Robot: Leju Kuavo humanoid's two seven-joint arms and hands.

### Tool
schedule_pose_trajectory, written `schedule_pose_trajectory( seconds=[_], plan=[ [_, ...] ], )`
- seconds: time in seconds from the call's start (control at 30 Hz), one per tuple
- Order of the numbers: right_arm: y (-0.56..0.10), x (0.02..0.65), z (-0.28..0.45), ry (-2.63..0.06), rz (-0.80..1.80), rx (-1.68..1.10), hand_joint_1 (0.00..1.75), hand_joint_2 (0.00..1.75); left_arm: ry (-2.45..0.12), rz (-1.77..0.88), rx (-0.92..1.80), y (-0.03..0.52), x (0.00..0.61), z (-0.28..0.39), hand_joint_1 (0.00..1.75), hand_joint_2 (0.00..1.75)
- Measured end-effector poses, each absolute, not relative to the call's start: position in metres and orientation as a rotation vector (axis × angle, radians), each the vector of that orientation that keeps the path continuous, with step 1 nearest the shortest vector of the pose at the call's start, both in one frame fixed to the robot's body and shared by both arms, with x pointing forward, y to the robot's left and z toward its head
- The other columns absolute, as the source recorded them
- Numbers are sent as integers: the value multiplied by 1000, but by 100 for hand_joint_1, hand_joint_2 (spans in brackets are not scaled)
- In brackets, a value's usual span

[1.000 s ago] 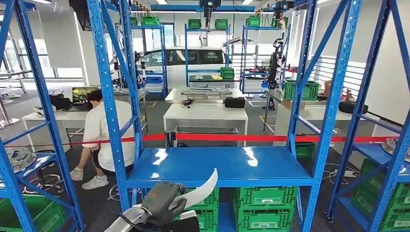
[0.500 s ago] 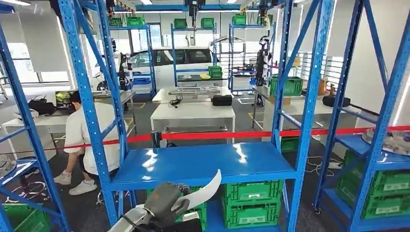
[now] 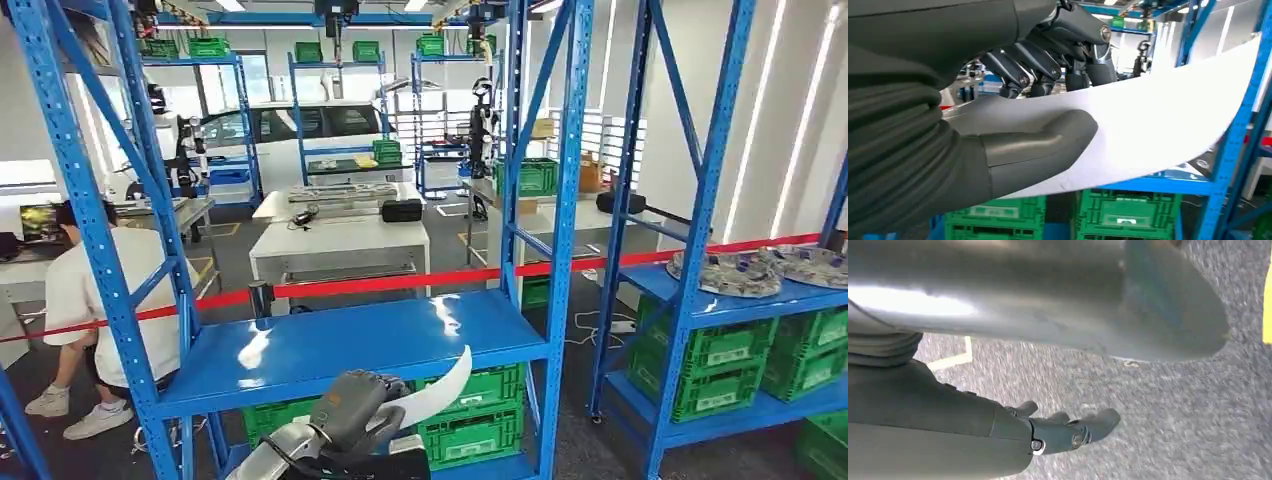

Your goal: Take the parts from the cabinet and place them on the table.

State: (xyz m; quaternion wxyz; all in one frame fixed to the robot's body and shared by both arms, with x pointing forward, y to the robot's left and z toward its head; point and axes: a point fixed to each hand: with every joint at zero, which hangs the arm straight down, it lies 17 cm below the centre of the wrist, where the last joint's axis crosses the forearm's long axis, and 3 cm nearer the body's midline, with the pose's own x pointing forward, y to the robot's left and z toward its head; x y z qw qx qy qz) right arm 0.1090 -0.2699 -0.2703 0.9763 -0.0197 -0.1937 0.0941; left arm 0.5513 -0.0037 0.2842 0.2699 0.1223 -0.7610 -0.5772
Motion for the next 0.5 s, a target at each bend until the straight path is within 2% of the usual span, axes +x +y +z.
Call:
schedule_pose_trajectory(
  seconds=[0.5],
  plan=[
    [-272, 106, -271, -384, 195, -38, 0, 0, -2036, -1575, 278, -11, 547, 281, 175, 175]
  ],
)
